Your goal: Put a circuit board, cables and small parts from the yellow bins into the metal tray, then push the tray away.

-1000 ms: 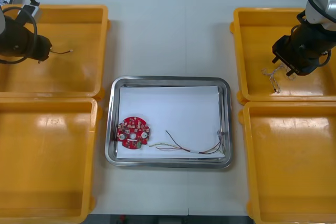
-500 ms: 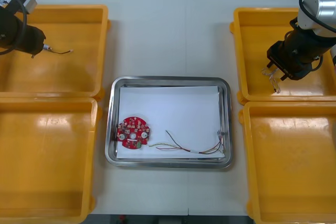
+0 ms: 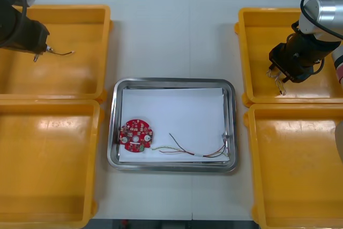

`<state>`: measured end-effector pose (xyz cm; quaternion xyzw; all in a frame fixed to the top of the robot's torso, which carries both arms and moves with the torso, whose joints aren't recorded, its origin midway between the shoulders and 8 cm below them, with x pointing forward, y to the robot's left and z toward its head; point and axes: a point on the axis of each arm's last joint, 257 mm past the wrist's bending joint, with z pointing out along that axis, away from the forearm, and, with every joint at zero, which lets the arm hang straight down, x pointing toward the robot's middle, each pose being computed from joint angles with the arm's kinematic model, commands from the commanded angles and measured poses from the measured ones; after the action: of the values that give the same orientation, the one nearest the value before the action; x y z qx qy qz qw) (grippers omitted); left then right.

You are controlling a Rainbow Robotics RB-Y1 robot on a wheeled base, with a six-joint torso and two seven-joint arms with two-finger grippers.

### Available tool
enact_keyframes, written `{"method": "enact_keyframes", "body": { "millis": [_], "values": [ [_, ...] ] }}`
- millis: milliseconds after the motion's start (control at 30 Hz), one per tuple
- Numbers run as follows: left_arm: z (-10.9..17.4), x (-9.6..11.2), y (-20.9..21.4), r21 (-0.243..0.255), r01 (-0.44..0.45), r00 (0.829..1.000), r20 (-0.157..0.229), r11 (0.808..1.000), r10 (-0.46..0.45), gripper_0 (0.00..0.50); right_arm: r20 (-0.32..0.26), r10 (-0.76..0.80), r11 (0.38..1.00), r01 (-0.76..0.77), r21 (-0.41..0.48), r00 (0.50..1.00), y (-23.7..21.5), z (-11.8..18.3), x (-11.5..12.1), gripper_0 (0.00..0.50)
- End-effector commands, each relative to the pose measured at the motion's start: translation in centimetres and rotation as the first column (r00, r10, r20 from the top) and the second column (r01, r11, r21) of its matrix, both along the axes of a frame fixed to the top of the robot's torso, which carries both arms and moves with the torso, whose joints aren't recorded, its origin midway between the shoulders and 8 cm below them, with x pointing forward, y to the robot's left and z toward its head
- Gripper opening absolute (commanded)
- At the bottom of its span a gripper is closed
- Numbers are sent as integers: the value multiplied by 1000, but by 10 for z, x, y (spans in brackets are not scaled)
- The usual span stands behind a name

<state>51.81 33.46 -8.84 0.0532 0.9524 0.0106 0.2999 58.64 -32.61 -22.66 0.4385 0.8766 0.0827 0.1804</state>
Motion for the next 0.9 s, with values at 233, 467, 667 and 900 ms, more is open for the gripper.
{"method": "enact_keyframes", "body": {
  "millis": [233,467,667,900],
  "values": [
    [-1,-21,-94,-37,47,999,-4,998,-47,0,63,6,1000,-6,-1,998,10,27,19,500],
    [3,-39,-145,-80,73,997,30,994,-70,0,58,12,1000,-11,-6,998,11,25,18,183],
    [0,-68,-186,-146,75,997,41,986,-70,0,51,16,1000,-16,-6,999,12,24,16,0],
    [-10,-103,-213,-186,87,996,48,979,-79,0,59,80,996,-77,-43,995,8,36,19,0]
  ]
}}
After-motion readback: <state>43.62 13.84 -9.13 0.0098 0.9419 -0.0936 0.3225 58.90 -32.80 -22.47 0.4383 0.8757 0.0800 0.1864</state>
